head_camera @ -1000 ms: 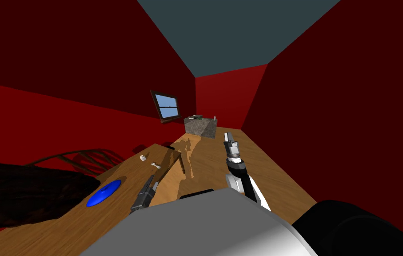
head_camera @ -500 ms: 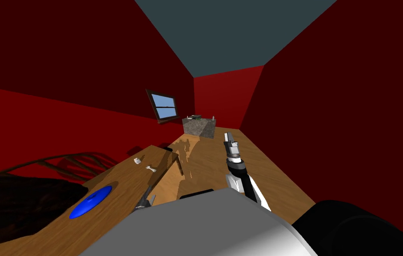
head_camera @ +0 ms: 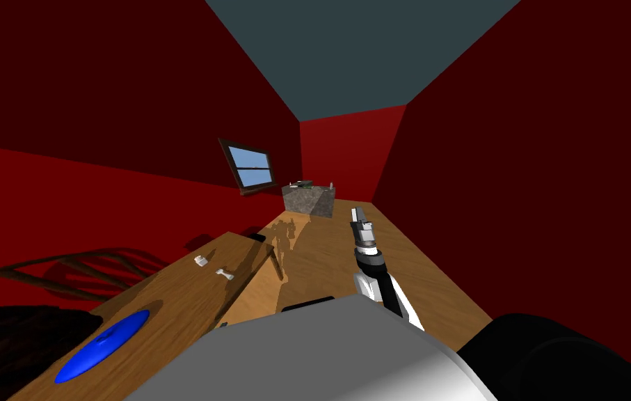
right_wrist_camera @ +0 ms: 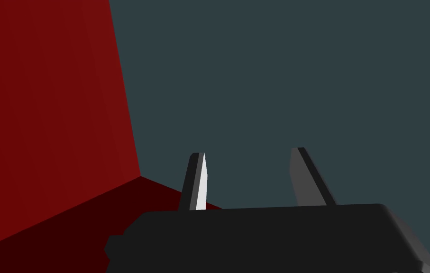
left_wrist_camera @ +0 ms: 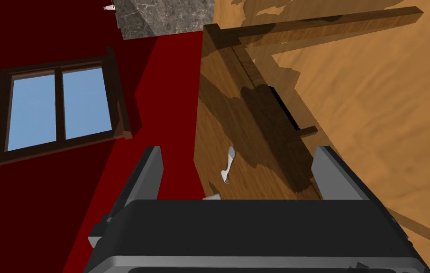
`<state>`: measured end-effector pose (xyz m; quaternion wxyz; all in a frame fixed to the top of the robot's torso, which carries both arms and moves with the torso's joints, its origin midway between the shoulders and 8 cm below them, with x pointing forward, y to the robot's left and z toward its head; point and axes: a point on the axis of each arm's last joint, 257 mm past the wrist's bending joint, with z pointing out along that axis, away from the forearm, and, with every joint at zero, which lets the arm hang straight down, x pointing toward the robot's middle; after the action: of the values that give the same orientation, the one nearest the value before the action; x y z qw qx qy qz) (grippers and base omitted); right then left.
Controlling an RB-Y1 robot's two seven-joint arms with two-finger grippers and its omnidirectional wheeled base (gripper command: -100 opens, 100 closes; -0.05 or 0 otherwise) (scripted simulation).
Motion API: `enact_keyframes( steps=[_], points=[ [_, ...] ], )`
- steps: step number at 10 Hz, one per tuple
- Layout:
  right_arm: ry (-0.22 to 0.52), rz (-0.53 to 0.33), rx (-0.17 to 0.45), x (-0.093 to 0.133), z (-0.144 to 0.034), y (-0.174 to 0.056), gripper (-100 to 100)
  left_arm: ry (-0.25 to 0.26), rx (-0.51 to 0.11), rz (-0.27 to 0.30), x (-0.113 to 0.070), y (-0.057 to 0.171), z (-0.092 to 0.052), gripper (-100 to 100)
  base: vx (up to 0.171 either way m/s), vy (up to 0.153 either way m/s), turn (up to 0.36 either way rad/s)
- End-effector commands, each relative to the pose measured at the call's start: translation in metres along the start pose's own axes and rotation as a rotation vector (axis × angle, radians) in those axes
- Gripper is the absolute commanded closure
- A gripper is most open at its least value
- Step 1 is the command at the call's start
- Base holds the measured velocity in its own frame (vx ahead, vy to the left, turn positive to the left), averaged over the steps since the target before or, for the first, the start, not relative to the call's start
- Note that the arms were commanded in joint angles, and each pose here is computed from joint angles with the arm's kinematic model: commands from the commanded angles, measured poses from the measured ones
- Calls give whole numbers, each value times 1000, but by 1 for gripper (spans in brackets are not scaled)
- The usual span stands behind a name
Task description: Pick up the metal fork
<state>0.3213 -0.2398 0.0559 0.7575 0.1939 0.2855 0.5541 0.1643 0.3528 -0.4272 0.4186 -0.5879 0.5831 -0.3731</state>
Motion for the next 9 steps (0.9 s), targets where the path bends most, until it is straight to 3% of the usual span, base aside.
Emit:
enact_keyframes(
  steps=[1,3,6,8,9],
  points=[
    [0,0,0,0,0,0,0,-5,-57,1,-7,23,-12,-100,89,-46,-35],
    [0,0,0,0,0,0,0,-4,-126,7,-15,51,-32,-100,102,-41,-58],
    [0,0,0,0,0,0,0,0,-254,22,-31,98,-74,-100,103,-28,-70],
    [0,0,0,0,0,0,0,-9,-285,25,-36,110,-84,-100,82,-7,-22],
    [0,0,0,0,0,0,0,-3,-331,33,-42,124,-101,-100,88,15,-99]
  ],
)
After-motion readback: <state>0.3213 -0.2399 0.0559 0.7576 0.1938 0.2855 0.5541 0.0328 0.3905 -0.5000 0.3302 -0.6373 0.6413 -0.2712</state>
